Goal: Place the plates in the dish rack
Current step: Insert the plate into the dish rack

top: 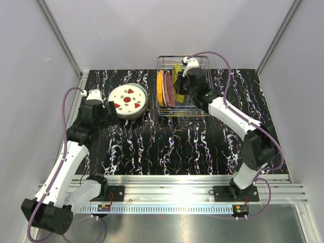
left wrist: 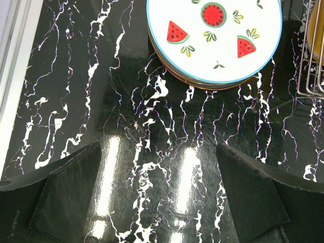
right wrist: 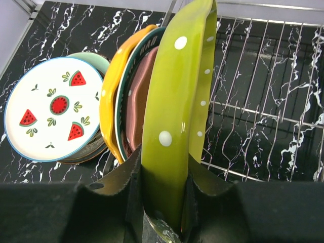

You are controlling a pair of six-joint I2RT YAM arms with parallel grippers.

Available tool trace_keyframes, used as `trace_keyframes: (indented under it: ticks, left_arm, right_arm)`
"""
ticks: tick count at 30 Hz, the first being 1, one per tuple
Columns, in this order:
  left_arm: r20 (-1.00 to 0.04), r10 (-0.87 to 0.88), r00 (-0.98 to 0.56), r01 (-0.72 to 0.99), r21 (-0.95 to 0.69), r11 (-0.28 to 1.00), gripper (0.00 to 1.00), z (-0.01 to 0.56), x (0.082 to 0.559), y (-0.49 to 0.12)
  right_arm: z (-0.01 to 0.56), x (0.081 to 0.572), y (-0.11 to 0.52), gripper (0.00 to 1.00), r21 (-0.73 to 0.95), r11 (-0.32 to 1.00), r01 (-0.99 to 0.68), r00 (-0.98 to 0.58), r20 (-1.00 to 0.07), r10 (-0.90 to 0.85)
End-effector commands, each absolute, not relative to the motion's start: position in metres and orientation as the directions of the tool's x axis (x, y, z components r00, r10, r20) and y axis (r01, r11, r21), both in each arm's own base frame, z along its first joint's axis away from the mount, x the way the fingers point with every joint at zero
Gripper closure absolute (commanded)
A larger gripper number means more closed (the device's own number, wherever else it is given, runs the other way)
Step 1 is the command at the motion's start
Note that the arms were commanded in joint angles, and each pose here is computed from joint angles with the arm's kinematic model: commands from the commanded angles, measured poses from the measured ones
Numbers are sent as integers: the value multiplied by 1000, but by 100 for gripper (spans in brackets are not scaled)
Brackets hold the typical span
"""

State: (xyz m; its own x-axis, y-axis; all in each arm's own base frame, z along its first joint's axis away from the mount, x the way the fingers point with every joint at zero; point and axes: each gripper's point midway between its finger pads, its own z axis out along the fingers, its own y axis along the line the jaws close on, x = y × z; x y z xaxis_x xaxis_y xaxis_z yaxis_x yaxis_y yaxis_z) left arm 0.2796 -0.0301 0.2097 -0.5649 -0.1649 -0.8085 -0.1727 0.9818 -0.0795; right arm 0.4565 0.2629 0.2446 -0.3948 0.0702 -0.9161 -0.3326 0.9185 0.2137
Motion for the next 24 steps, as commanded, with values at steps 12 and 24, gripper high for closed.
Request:
trace_keyframes:
  ticks: [12,24]
  left_arm:
    - [-841,-171,-514,-168,-96,981,1,222,287,-30]
    - [-842,-172,-511,-163,-102,981,1,223,287,-31]
  right_arm:
    - [324,480,272,99,309,871,-383,-209,-947,245]
    - [293,489,275,99,313,881,-354,-260,-938,229]
